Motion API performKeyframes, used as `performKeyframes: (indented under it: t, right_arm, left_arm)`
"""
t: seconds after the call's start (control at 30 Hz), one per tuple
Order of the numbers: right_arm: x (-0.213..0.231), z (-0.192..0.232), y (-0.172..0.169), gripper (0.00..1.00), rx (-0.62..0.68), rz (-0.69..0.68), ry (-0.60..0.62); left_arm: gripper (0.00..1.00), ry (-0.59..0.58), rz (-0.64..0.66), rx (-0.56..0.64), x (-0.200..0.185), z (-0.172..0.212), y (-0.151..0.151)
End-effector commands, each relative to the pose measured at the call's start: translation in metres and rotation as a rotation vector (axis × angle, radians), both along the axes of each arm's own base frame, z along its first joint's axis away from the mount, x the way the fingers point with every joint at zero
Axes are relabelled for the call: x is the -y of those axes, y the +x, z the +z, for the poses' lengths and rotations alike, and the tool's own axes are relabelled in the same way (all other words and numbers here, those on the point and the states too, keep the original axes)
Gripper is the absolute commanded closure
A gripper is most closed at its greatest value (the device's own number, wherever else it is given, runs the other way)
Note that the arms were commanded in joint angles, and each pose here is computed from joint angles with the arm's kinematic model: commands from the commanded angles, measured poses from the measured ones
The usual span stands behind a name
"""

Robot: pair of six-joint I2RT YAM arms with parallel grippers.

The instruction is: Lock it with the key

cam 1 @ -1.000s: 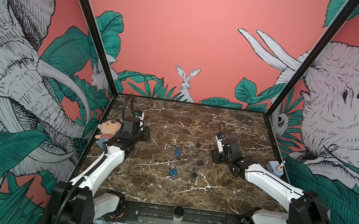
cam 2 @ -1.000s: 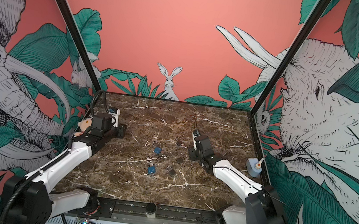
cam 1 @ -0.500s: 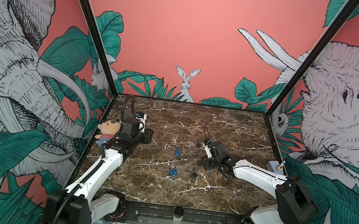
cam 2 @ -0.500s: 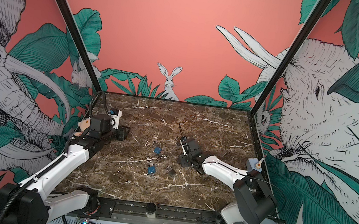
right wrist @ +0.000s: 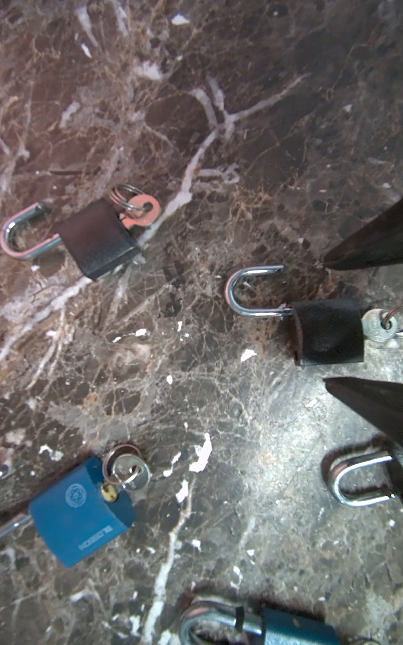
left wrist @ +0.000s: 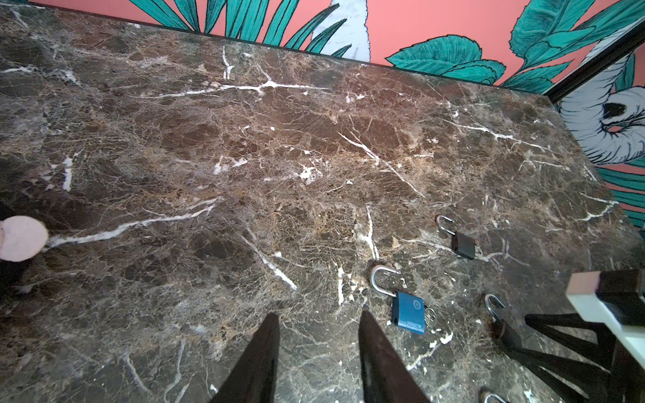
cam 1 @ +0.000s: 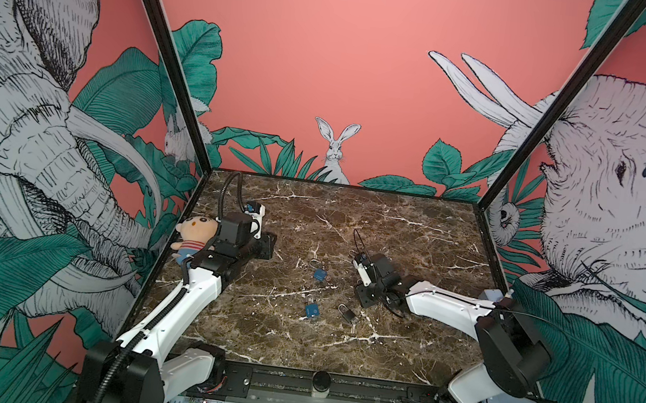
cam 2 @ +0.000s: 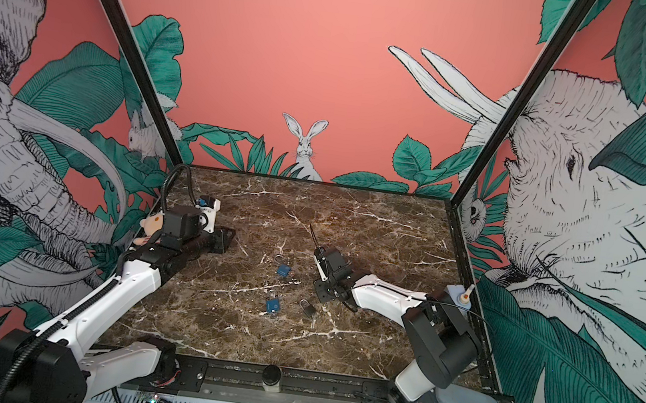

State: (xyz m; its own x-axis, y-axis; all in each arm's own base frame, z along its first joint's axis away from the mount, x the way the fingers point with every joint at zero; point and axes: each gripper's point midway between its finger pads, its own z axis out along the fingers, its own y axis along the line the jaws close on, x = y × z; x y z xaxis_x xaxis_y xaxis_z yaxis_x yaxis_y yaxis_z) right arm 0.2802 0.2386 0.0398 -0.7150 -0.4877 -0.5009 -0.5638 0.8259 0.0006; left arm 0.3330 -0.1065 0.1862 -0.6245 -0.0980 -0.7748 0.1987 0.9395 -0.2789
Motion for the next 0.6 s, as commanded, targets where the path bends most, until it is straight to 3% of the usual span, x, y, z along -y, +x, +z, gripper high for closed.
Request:
performKeyframes:
  t: [0.0,0.57]
  right_arm:
    - [-0.005,-0.006,0.0,0.54,-0.013,0.012,-0.012]
    - [-0.006,-0.018,-0.001,0.6,-0.032,0.019,-0.045]
  left_arm:
    - [0.6,0.002,-0.005,-0.019,0.001,-0.004,-0.004]
    - [0.62,0.008,-0.002,-0.027,0.0,-0.006,-0.003]
